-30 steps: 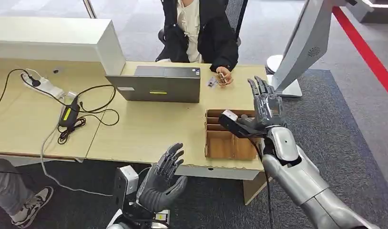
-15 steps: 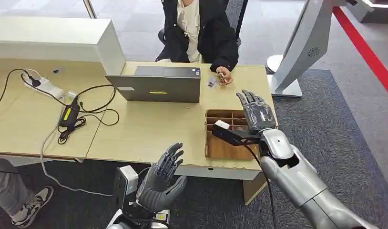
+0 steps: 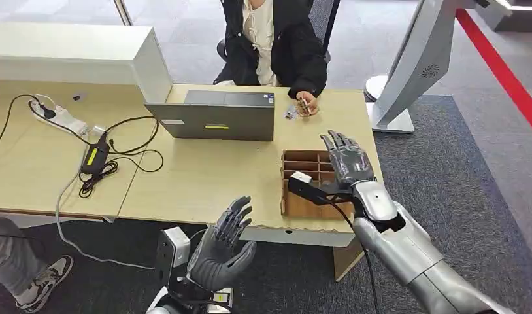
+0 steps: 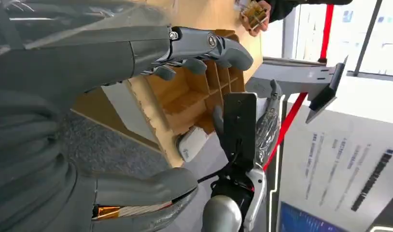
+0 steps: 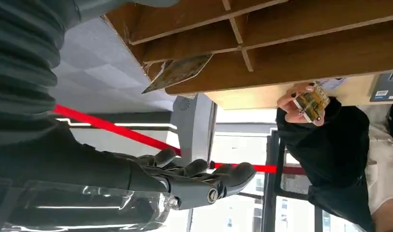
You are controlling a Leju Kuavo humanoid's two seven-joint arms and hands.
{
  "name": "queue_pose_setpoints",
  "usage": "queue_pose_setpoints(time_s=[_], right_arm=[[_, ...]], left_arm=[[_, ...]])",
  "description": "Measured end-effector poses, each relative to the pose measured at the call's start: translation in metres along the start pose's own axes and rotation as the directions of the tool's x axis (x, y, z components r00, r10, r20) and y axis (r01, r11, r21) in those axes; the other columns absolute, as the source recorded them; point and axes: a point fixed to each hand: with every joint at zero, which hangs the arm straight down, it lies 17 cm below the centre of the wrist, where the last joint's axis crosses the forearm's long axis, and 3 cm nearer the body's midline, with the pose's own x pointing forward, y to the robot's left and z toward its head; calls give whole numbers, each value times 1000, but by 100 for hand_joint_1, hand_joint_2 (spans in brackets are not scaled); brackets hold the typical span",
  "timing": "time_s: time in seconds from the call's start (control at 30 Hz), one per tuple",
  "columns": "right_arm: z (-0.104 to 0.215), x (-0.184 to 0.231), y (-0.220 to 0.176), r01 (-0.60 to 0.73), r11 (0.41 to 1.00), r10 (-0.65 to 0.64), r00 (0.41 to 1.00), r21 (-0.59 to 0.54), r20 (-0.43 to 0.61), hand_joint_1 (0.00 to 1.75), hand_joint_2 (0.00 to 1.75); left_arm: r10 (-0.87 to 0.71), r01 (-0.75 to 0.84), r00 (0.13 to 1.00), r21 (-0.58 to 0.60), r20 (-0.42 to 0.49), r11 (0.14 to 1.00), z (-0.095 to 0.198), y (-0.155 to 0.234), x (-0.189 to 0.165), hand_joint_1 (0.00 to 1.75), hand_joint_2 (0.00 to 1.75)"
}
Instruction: Pass the card to the sensor for recognition and then transmit it.
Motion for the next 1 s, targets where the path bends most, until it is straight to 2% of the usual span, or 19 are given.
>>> queue_pose_setpoints(time_s=[0.37,1.0], right_arm=[[-4,-13,-6,-37,998,35,998,-56,-46,0,175],[-6,-12,15,-54,999,54,998,-2,-41,0,175]], left_arm=[[-2,3,1000,12,-9,1000,0,2,-2,0,175],[2,-2,1000,-1,-9,1000,-2,0,-2,0,175]])
